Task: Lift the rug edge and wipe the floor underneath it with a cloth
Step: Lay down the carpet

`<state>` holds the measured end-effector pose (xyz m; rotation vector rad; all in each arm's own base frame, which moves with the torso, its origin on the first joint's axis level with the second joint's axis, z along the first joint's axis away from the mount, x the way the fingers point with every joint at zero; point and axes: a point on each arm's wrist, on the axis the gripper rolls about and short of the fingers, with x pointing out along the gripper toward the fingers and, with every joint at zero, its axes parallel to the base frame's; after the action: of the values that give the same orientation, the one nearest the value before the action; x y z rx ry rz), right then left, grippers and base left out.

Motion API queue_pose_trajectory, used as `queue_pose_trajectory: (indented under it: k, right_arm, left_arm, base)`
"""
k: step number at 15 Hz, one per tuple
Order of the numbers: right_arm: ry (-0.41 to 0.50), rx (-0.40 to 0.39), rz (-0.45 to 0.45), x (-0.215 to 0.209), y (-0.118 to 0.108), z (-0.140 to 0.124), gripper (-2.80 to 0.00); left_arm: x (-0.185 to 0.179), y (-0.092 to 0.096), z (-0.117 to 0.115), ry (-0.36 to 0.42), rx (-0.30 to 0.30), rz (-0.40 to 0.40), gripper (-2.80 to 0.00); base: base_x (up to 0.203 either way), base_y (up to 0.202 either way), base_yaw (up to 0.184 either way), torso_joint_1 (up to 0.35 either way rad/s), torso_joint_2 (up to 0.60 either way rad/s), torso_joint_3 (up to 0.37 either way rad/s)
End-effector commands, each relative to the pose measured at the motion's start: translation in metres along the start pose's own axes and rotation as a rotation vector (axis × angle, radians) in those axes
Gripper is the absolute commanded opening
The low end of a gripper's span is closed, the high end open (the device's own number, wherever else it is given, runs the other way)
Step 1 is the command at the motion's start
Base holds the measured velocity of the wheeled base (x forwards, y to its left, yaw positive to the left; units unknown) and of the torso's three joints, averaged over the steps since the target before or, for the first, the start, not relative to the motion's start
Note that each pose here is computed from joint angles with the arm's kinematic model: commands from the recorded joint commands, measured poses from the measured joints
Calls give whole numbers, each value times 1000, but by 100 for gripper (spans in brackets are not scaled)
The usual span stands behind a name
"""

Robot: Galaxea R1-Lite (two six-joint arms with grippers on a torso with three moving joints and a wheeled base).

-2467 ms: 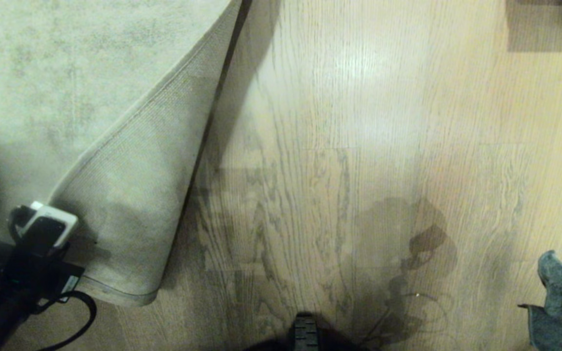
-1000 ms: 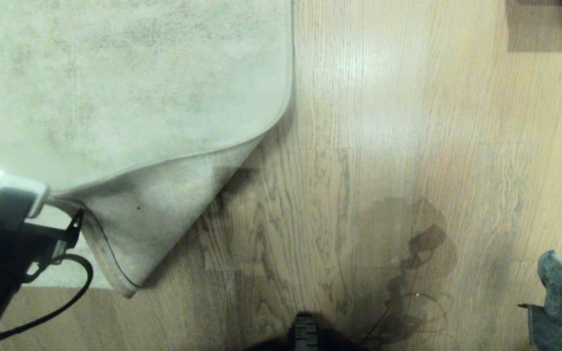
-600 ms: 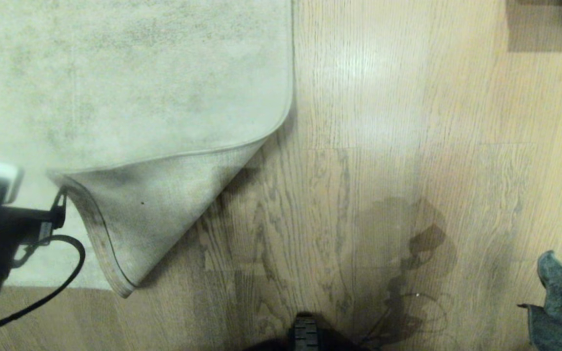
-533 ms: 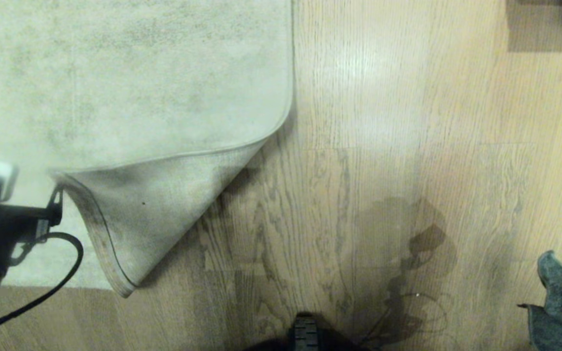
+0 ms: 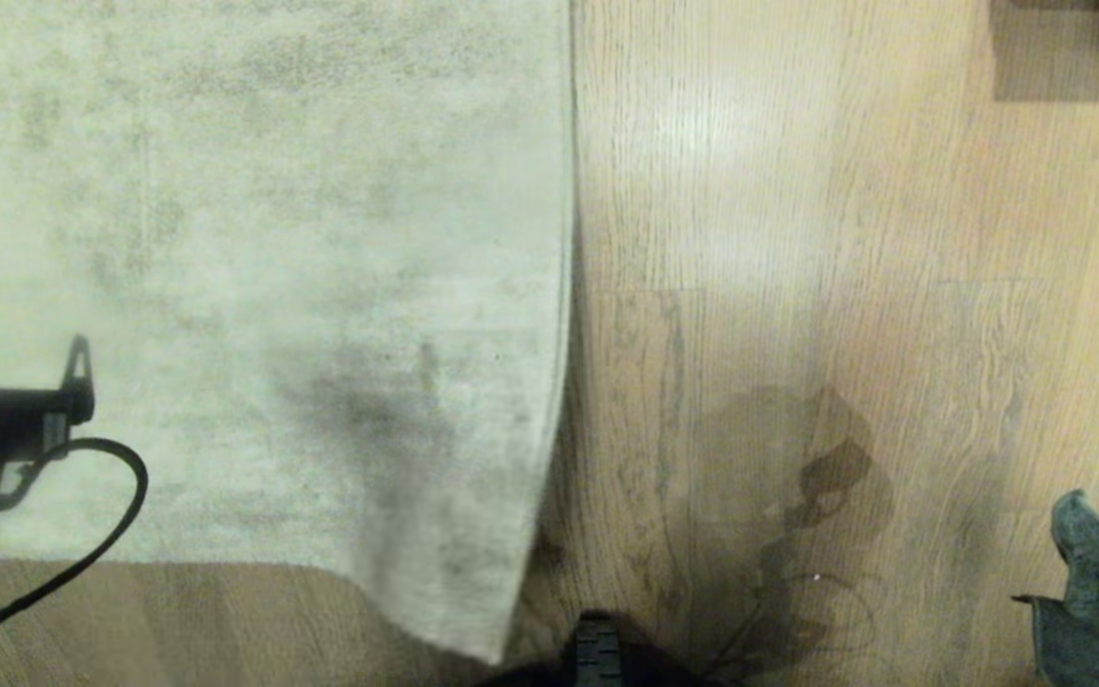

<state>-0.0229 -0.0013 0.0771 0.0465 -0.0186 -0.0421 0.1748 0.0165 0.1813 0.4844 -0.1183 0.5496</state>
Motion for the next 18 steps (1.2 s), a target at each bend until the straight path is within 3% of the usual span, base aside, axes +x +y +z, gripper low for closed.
queue_pose_trajectory:
  k: [1, 2, 6, 12, 15, 18]
  right_arm:
    - [1, 0, -1, 0, 0, 0, -280]
    - [1, 1, 0, 0, 0, 0, -280]
    - [1, 0, 0, 0, 0, 0, -280]
    - [1, 0, 0, 0, 0, 0, -280]
    - [1, 0, 0, 0, 0, 0, -280]
    - [1, 2, 0, 0, 0, 0, -280]
  left_arm:
    - [-3, 0, -2, 3, 7, -4, 0]
    - [-6, -1, -5, 15, 14, -17, -280]
    - [-12, -5, -14, 55, 35, -59, -280]
    - [-40, -28, -26, 104, 75, -275, -280]
    - [-46, -54, -37, 161, 123, -512, -280]
    - [-42, -96, -51, 174, 148, -847, -280]
  base:
    - [0, 0, 0, 0, 0, 0]
    - [0, 0, 0, 0, 0, 0]
    - [0, 0, 0, 0, 0, 0]
    - [0, 0, 0, 0, 0, 0]
    - [0, 0, 0, 0, 0, 0]
    - [0, 0, 0, 0, 0, 0]
